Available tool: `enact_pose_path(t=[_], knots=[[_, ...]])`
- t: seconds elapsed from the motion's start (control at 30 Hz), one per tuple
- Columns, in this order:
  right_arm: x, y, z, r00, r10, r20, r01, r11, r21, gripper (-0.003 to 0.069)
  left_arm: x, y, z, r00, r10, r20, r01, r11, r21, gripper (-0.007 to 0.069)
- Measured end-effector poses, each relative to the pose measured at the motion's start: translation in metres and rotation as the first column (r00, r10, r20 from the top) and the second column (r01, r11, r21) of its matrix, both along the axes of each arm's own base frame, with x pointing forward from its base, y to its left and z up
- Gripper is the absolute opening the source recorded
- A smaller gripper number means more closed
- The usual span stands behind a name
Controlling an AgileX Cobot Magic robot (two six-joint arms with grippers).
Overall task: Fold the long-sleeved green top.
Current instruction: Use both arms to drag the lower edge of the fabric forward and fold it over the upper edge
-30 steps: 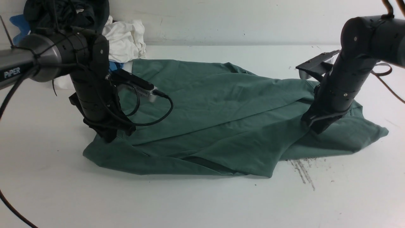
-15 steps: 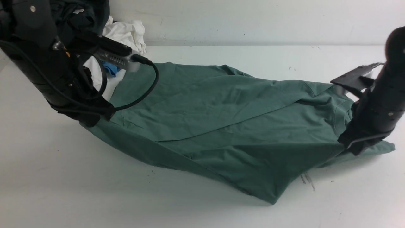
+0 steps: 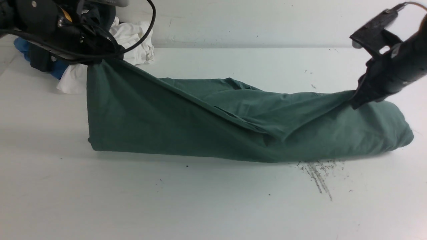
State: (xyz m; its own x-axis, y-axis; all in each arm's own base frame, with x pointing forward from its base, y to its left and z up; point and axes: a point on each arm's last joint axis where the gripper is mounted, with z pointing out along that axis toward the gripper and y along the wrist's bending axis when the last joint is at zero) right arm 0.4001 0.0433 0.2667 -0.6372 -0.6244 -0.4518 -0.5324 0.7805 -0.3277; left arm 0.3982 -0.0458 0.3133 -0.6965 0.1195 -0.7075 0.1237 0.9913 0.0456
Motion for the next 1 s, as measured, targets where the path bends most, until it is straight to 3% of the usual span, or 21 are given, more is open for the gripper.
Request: enact_pose_path(t=[0.13, 0.37, 1.0], knots=[[0.048, 0.005, -0.035, 1.0, 0.007, -0.007, -0.007, 1.0, -0.016, -0.001, 0.054, 0.008, -0.049, 0.998, 0.055, -0.024, -0.056, 0.998, -0.023, 0.002], [0.09, 0.004, -0.073, 0.999, -0.031, -0.029, 0.029, 0.997, -0.072, -0.001, 0.106, 0.022, -0.107, 0.984, 0.158, -0.086, -0.164, 0.983, -0.077, 0.002], [0.117, 0.01, -0.084, 0.986, -0.115, 0.118, 0.11, 0.992, 0.055, -0.001, 0.137, 0.029, -0.105, 0.972, 0.182, 0.148, -0.159, 0.975, -0.155, 0.002]])
